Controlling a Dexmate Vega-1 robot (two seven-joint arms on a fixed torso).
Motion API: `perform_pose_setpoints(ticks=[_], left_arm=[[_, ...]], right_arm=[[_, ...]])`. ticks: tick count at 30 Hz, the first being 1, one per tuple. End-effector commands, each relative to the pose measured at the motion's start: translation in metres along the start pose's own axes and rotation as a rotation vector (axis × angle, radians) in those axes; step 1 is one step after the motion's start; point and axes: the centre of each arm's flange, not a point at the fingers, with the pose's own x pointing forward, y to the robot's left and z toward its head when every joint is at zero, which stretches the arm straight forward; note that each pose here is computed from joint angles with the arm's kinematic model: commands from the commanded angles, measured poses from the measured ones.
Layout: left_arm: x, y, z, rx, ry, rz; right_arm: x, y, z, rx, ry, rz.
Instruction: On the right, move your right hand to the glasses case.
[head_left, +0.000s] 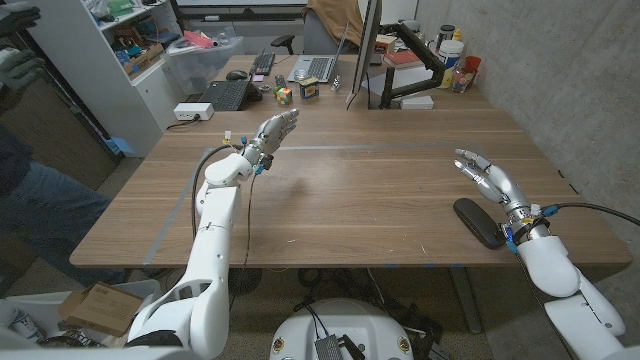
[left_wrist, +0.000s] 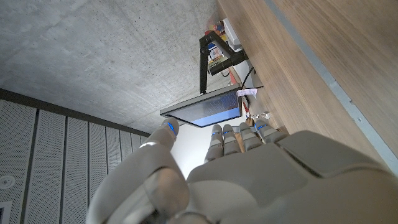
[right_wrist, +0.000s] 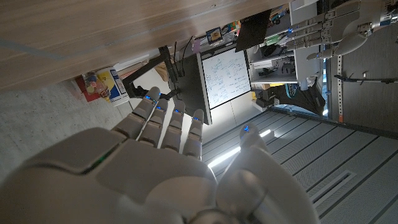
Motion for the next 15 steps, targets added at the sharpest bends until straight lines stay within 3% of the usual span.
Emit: perform_pose_setpoints(ticks=[1, 15], left_arm=[[0.0026, 0.0028, 0.0007, 0.003, -0.003, 0.0], [0.0052, 0.0025, 0.0047, 0.009, -0.006, -0.002]], right_arm=[[0.0004, 0.0001, 0.0026, -0.081, -0.006, 0.009], [-0.0058, -0.0018, 0.002, -0.201, 0.001, 0.029]])
